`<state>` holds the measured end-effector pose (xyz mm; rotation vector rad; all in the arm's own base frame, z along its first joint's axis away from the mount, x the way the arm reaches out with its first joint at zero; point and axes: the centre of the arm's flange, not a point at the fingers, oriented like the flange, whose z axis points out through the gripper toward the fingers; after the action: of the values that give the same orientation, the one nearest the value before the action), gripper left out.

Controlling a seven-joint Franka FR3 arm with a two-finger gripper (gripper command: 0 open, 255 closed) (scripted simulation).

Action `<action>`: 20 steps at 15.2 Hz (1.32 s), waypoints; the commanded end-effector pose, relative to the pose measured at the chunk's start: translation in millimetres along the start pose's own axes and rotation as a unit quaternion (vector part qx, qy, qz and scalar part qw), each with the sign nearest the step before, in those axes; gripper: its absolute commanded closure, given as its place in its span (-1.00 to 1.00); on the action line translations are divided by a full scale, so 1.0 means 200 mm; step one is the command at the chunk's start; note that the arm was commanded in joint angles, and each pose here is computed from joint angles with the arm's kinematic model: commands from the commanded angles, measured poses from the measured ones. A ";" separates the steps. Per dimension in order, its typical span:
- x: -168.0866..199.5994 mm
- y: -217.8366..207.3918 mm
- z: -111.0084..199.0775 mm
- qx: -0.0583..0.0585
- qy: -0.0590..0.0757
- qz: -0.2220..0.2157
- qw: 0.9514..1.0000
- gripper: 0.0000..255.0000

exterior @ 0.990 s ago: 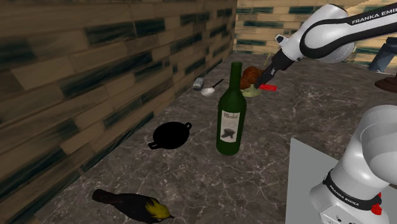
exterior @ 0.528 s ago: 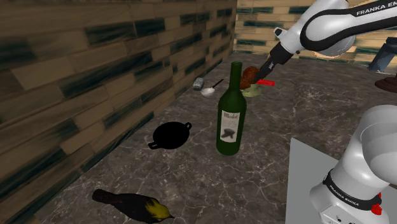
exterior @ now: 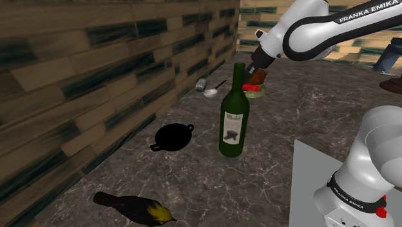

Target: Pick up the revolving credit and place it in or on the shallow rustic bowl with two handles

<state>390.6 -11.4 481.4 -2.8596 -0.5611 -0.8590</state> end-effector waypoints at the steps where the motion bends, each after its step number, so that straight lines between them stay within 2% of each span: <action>1: 0.08 -0.10 0.03 0.000 0.000 0.001 1.000 1.00; 20: 0.79 -1.05 0.46 0.000 0.000 0.001 1.000 1.00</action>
<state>477.1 236.4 500.0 -2.8453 -0.5546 -0.8873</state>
